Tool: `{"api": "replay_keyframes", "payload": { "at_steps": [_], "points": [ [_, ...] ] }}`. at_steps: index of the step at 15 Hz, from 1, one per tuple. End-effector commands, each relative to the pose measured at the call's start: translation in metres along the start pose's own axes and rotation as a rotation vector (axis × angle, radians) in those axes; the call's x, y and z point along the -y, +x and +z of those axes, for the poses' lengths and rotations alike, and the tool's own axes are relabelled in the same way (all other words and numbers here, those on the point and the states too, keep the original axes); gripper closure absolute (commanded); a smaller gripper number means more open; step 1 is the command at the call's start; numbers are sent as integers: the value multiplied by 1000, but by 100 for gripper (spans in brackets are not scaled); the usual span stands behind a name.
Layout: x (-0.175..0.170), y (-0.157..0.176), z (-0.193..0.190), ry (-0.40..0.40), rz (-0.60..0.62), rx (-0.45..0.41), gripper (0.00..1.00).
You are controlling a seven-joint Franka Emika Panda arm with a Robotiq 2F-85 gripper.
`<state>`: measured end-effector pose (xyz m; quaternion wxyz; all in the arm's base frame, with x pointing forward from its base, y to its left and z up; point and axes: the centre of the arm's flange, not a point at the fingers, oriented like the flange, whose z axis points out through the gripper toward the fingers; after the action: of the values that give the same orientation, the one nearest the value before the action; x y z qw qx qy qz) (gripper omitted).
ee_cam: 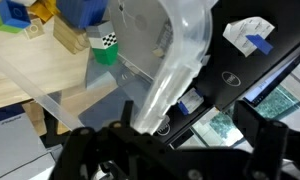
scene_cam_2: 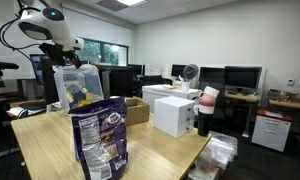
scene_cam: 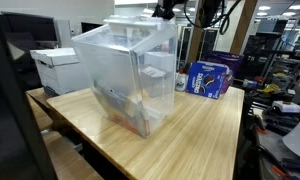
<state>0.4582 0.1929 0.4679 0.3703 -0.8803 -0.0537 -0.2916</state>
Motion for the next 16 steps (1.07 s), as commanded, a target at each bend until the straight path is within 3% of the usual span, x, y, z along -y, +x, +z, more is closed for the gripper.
{"api": "replay_keyframes", "payload": {
  "at_steps": [1, 7, 16],
  "points": [
    [9, 9, -3, -159, -35, 76, 0],
    [-3, 5, 3, -407, -45, 208, 0],
    [46, 25, 3, -431, -114, 334, 0]
  ]
}}
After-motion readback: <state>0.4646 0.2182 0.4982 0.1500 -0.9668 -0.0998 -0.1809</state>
